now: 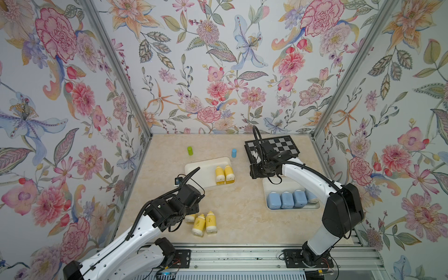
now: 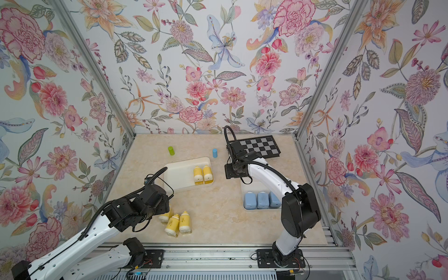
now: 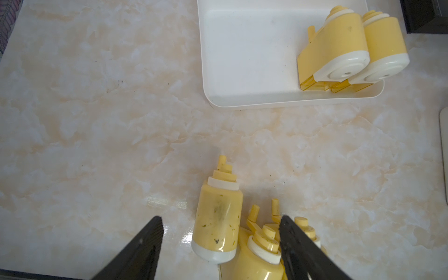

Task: Place the pencil sharpeners by color into the storage box
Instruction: Pick up the pencil sharpener from the center of the board.

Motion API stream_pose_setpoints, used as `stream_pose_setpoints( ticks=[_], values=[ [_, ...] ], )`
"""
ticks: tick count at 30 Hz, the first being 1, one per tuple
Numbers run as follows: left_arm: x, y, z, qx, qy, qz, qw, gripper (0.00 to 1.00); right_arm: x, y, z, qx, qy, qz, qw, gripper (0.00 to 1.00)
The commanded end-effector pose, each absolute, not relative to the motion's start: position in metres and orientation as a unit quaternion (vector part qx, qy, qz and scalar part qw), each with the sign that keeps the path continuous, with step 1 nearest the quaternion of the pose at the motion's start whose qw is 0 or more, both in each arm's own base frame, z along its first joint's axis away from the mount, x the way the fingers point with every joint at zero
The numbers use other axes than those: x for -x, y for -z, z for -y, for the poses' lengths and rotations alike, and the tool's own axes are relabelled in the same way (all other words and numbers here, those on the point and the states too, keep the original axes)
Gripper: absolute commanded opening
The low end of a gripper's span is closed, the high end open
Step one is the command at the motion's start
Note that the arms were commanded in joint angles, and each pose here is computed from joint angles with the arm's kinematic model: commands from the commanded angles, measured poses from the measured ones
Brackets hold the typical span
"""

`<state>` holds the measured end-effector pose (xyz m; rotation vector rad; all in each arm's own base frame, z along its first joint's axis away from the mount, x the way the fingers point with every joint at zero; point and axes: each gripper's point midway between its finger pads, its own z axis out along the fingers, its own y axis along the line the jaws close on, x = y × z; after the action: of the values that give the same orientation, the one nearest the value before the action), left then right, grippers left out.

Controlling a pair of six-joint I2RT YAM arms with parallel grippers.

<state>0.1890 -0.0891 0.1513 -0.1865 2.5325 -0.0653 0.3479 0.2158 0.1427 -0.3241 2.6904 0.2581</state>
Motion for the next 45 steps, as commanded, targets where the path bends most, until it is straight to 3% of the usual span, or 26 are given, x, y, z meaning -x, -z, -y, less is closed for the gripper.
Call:
stream_pose_setpoints(
  ticks=[1,45],
  values=[
    [-0.174,-0.139,0.076,0.087,-0.004,-0.956,0.279,0.77,-0.345,-0.151,-0.211,0.121,-0.098,-0.964,0.217,0.64],
    [-0.170,-0.078,0.084,0.046,-0.026,-0.974,0.219,0.77,-0.337,-0.132,-0.200,0.118,-0.107,-0.968,0.195,0.67]
  ],
)
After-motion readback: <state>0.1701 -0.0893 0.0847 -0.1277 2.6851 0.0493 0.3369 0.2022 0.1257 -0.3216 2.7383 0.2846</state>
